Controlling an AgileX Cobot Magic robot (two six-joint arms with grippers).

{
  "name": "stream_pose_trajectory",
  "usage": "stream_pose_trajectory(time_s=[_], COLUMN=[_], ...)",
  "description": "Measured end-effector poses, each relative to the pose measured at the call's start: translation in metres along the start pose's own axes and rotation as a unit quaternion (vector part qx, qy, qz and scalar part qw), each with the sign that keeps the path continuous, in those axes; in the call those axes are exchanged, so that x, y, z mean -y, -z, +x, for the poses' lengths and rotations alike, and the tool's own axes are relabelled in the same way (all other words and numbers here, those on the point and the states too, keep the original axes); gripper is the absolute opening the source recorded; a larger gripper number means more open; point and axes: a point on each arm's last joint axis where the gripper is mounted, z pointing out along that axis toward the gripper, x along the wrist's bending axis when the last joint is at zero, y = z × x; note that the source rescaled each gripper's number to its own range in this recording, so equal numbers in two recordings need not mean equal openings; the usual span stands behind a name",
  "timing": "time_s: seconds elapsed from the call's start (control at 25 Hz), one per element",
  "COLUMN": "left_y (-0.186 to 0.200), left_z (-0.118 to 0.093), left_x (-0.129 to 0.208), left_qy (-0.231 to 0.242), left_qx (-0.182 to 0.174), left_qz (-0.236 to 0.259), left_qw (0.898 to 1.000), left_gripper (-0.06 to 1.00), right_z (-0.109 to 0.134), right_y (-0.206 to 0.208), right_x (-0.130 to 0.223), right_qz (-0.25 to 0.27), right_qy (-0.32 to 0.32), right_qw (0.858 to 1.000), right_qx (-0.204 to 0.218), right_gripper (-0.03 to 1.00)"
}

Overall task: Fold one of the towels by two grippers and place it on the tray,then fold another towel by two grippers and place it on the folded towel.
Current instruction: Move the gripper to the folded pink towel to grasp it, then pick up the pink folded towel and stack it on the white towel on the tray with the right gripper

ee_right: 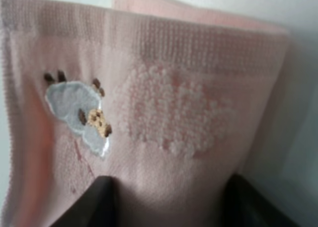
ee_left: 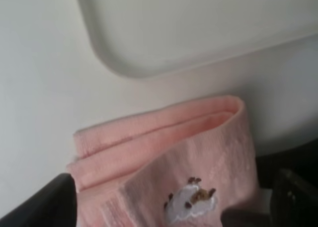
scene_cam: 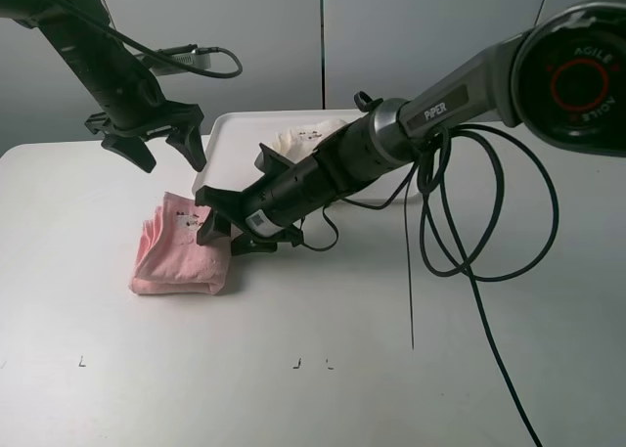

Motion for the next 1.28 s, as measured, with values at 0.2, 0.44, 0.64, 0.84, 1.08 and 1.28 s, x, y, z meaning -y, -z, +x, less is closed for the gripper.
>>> stream_pose_trajectory(time_s=[0.2,0.44,0.64,0.84,1.08,1.28], left_y=[0.0,0.0,0.0,0.0,0.0,0.001], left_z=[-0.001,-0.001,-0.001,-0.002,-0.004,-0.006], left_x=[0.0,0.0,0.0,0.002,0.003,0.0], left_qy=[-0.003,-0.004,-0.004,-0.005,-0.008,0.004], left_qx=[0.004,0.004,0.005,0.011,0.021,0.03], left_qz=[0.0,0.0,0.0,0.008,0.014,0.002], left_qw=[1.0,1.0,1.0,1.0,1.0,1.0], left_gripper=[1.0,1.0,1.0,1.0,1.0,1.0], right_z=[0.001,0.001,0.023,0.04,0.066,0.073], right_y=[-0.005,-0.005,0.011,0.031,0.053,0.078], right_x=[0.003,0.003,-0.003,-0.028,-0.062,-0.087], right_qz=[-0.003,-0.004,-0.017,-0.017,-0.041,-0.056], right_qy=[0.004,0.015,0.085,0.169,0.235,0.242], right_qw=[1.0,1.0,0.996,0.985,0.966,0.962], right_qx=[0.004,0.004,-0.001,0.042,0.101,0.112], right_gripper=[0.16,0.05,0.05,0.05,0.05,0.05])
